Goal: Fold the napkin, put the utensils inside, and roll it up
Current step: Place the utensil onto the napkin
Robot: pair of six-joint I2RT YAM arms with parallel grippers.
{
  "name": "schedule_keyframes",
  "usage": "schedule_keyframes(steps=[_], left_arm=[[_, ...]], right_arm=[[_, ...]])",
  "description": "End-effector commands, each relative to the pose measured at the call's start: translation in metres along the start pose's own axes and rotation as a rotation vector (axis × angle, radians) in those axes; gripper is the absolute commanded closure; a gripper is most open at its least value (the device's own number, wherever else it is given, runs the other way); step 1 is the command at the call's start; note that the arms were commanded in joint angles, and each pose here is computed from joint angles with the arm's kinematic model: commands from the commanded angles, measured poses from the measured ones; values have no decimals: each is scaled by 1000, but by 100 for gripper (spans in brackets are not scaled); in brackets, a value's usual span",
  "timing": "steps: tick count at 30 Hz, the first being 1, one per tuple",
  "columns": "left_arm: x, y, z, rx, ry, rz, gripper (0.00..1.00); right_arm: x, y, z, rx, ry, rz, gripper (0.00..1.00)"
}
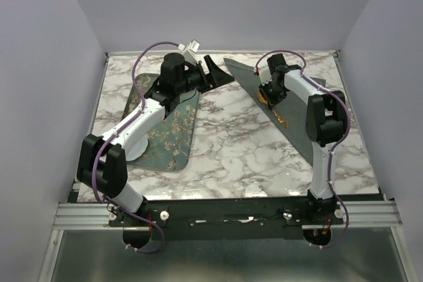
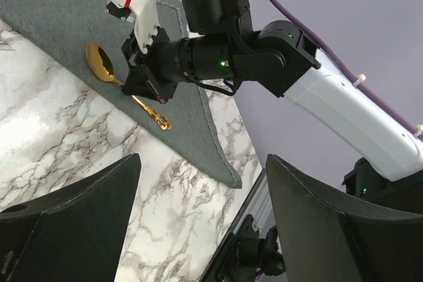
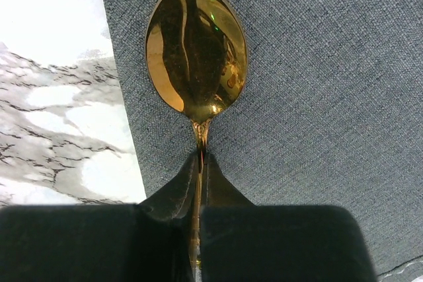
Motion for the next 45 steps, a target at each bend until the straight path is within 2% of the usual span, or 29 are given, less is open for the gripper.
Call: schedule_keyframes(steps=[1,11,16,19,21,23,24,25,26,27,28,29,30,33,34,35,39,45], left_arm=[[1,-4,1,7,-19,18,15],[-1,-5,7,-5,-5,15,14],[-3,-3,22,-52,52,2,12],[-8,-3,35,-133,131,-16,12],[-12,5,45,-203,234,-81,12],[-19,1,56,-270,338,-97,12],[-19,11,68,-274,419,-154,13],[-22,12,76,-266,459,-161,14],[-34,13,84,-242,488,-165,15],[-39,14,92,-234,522,-174,17],[-43,17,100,-231,570,-188,17],[-56,23,109,-234,600,-195,18],[-62,23,113,-233,627,-201,19],[-80,33,136,-222,731,-251,20],[-85,36,143,-214,750,-264,20],[-96,39,152,-210,768,-283,21],[-127,48,167,-184,761,-326,29],[-174,53,206,4,666,-403,34]], right_arm=[[-3,0,2,-10,27,11,88],[-1,3,-1,-28,13,17,76],[21,20,-8,-58,-24,-40,66],[53,37,-9,-97,-37,-108,64],[80,43,-11,-172,-79,-155,61],[89,31,-18,-311,-171,-145,60],[108,30,-18,-374,-198,-181,57],[112,23,-16,-424,-211,-188,56],[120,28,-14,-506,-208,-257,55],[104,3,-2,-543,-182,-212,51],[123,5,5,-577,-153,-282,49],[123,5,11,-623,-120,-324,49],[112,-10,26,-637,-68,-299,49],[133,-12,45,-685,11,-388,49],[126,-26,52,-702,16,-366,49],[141,-23,53,-706,16,-422,49],[154,-33,58,-683,16,-462,48],[166,-42,60,-653,0,-503,48]])
Point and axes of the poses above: each gripper's point midway between its finger pads, its own x axis back along the fingers, its own z axis along the line the jaws close on, y = z × x, the point moved 1 cm from there along x, back along the fingers, and after that the axes turned 4 degrees about x, right-handed, at the moved point
